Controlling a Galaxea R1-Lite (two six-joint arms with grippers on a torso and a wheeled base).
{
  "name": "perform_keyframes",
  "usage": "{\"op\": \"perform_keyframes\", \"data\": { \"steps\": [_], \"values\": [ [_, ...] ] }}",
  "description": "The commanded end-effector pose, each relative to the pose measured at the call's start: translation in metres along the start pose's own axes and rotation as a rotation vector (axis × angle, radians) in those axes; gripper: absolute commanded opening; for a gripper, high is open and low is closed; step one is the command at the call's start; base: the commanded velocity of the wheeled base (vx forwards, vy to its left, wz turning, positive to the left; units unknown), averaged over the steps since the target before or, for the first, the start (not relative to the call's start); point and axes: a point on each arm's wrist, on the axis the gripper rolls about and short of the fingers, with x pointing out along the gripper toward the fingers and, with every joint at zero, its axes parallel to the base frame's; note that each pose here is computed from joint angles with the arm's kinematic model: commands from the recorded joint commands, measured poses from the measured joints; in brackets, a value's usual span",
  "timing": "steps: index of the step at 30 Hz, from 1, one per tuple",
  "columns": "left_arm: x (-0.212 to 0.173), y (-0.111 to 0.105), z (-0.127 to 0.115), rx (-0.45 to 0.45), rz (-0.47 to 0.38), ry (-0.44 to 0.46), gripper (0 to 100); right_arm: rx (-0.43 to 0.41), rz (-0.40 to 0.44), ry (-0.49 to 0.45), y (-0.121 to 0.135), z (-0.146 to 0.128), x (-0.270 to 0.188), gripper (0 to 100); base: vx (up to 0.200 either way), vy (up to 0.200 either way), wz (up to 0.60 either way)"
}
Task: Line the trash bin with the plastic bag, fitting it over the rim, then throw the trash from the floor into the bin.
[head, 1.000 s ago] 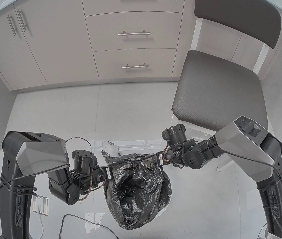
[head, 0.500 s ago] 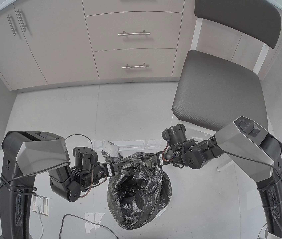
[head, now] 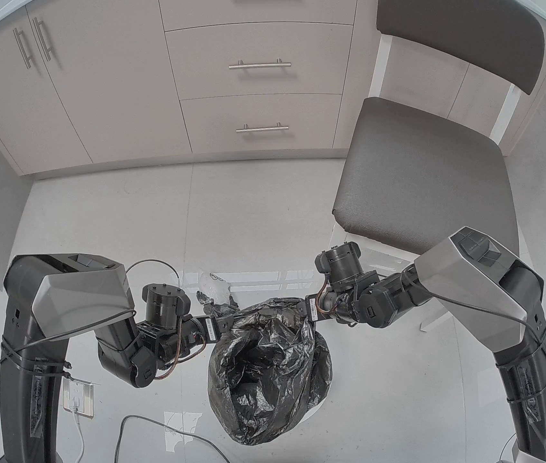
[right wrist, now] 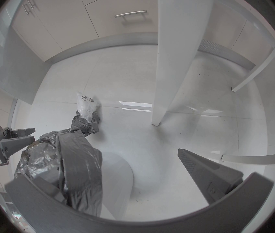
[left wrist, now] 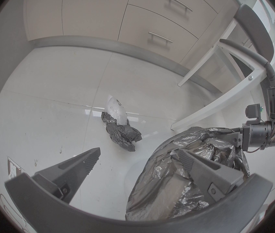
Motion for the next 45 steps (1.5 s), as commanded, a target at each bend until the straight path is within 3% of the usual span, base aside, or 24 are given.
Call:
{"op": "perform_keyframes", "data": {
  "steps": [1, 6, 9, 11, 14, 18, 32, 36, 40, 45],
  "values": [
    [-0.009, -0.004, 0.003, 0.001, -0.007, -0.004, 100, -0.010, 0.024, -0.022, 0.008, 0.008, -0.025, 100, 0.000, 0.000, 0.00],
    [-0.021, -0.009, 0.007, 0.000, -0.025, -0.008, 100, -0.018, 0.059, -0.052, 0.008, 0.022, -0.081, 100, 0.000, 0.000, 0.00],
    [-0.021, -0.009, 0.007, 0.000, -0.028, -0.008, 100, -0.032, 0.071, -0.035, 0.008, 0.015, -0.102, 100, 0.000, 0.000, 0.00],
    [-0.022, -0.009, 0.005, 0.001, -0.026, -0.004, 100, -0.062, 0.087, 0.017, 0.008, -0.005, -0.122, 100, 0.000, 0.000, 0.00],
    [-0.022, -0.009, 0.005, 0.000, -0.027, -0.005, 100, -0.089, 0.086, 0.055, 0.010, -0.029, -0.125, 100, 0.000, 0.000, 0.00],
    [-0.024, -0.010, 0.007, 0.000, -0.026, -0.011, 100, -0.089, 0.088, 0.038, 0.010, -0.048, -0.114, 100, 0.000, 0.000, 0.00],
    [-0.030, -0.011, 0.010, 0.000, -0.031, -0.015, 100, -0.133, 0.121, 0.075, 0.039, -0.073, -0.099, 100, 0.000, 0.000, 0.00],
    [-0.030, -0.011, 0.010, -0.001, -0.029, -0.018, 100, -0.122, 0.089, 0.081, 0.039, -0.077, -0.094, 100, 0.000, 0.000, 0.00],
    [-0.030, -0.011, 0.010, 0.001, -0.031, -0.015, 100, -0.117, -0.054, 0.051, 0.033, -0.080, -0.082, 100, 0.000, 0.000, 0.00],
    [-0.030, -0.011, 0.009, 0.002, -0.032, -0.013, 100, -0.087, -0.074, 0.013, 0.024, -0.064, -0.089, 100, 0.000, 0.000, 0.00]
  ]
}}
